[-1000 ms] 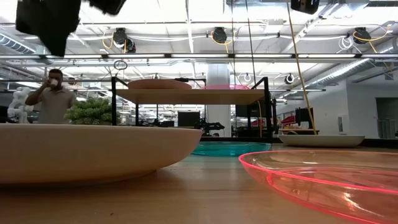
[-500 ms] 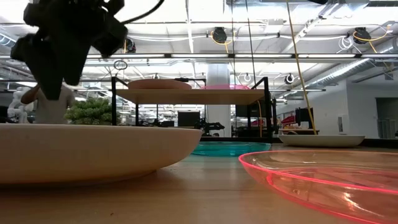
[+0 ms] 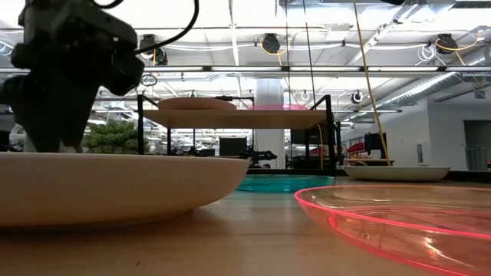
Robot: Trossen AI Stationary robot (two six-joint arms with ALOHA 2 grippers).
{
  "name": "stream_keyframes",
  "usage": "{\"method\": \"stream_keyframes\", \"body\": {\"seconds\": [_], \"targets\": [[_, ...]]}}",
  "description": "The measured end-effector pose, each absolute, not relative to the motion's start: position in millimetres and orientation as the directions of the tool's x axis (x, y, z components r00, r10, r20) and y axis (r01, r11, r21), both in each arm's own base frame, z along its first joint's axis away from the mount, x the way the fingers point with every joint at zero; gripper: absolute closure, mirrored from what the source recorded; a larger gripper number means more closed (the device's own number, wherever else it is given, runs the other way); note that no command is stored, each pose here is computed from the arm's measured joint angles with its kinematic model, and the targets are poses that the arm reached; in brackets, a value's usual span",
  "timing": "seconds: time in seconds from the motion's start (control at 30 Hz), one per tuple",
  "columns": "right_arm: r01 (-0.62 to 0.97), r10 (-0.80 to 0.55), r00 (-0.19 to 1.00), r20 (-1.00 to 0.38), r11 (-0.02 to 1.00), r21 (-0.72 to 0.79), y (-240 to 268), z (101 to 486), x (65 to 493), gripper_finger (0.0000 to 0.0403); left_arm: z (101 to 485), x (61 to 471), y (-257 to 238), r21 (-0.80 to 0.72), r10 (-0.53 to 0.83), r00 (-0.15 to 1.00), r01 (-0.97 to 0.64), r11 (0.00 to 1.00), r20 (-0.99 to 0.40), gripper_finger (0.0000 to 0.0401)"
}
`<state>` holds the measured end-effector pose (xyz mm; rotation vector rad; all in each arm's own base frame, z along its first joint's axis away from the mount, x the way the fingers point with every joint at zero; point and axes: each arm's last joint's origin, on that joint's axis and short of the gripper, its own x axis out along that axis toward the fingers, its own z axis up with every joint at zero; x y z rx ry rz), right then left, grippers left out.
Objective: Place and stack plates onto a shelf
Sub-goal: Stack the gray plate on top of the pink plate on the shelf
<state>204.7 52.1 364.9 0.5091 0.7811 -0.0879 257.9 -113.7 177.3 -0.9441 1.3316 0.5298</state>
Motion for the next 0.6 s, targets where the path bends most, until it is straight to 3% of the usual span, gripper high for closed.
{"method": "stream_keyframes", "body": {"seconds": [0.6], "targets": [[0.257, 0.124, 0.7, -0.703, 0.875, 0.41, 57.1, 363.8, 202.4, 0.0403, 166.3, 253.7, -111.4, -0.268, -0.167, 0.209, -0.779, 0.567, -0.963, 0.028]]}}
